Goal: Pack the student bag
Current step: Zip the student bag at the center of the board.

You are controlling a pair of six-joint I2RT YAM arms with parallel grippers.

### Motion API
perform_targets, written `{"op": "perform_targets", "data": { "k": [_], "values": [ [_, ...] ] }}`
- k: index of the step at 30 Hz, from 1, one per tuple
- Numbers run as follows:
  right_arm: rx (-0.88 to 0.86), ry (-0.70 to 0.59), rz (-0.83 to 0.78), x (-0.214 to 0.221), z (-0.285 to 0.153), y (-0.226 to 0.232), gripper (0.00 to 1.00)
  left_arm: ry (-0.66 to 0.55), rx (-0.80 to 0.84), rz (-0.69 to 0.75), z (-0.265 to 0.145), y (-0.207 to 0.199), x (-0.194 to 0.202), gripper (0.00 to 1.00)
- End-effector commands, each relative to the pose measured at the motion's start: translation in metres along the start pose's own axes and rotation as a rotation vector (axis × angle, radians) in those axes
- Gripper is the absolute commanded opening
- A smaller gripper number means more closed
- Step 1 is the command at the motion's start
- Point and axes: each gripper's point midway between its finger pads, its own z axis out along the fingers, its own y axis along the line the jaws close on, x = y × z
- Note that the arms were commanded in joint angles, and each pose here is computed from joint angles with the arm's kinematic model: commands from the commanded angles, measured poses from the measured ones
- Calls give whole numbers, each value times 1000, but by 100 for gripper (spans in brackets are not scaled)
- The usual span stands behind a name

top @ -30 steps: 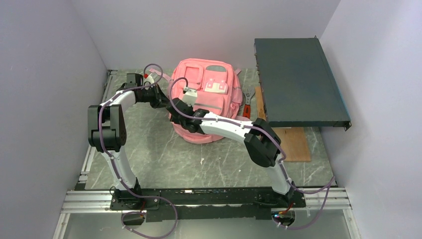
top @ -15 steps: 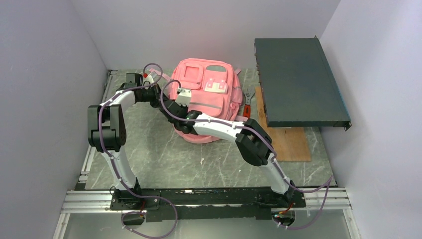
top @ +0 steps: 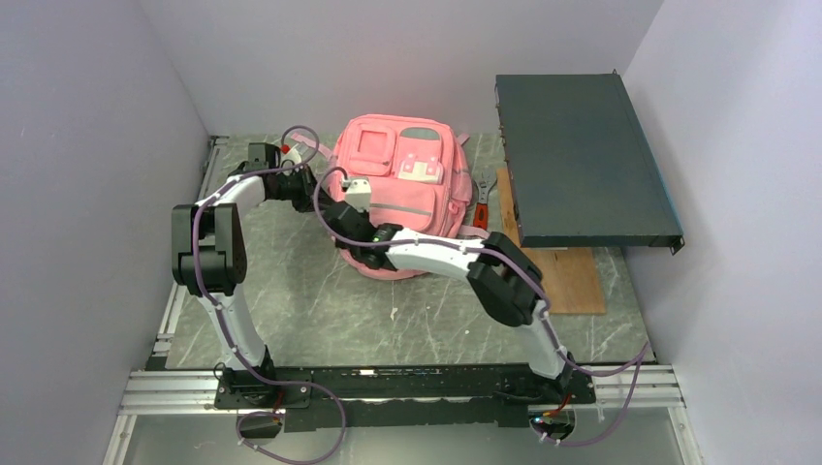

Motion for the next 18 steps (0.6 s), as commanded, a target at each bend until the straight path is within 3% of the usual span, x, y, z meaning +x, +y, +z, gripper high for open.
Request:
{"op": "perform_targets", "data": {
  "k": [1,8,13,18],
  "values": [
    [-210,106,-247,5,-67,2,0,-40,-82,87,-19,-4,-15,0],
    [-276,271,-551,43,-127,-57,0,-98,-194,94,-41,23,-33,0],
    [-42,318,-724,43,-137,-130,0,-103,-307,145,-56,38,-37,0],
    [76,370,-783,42,-144,-173,0,-126,-407,148,-77,58,-43,0]
  ]
}}
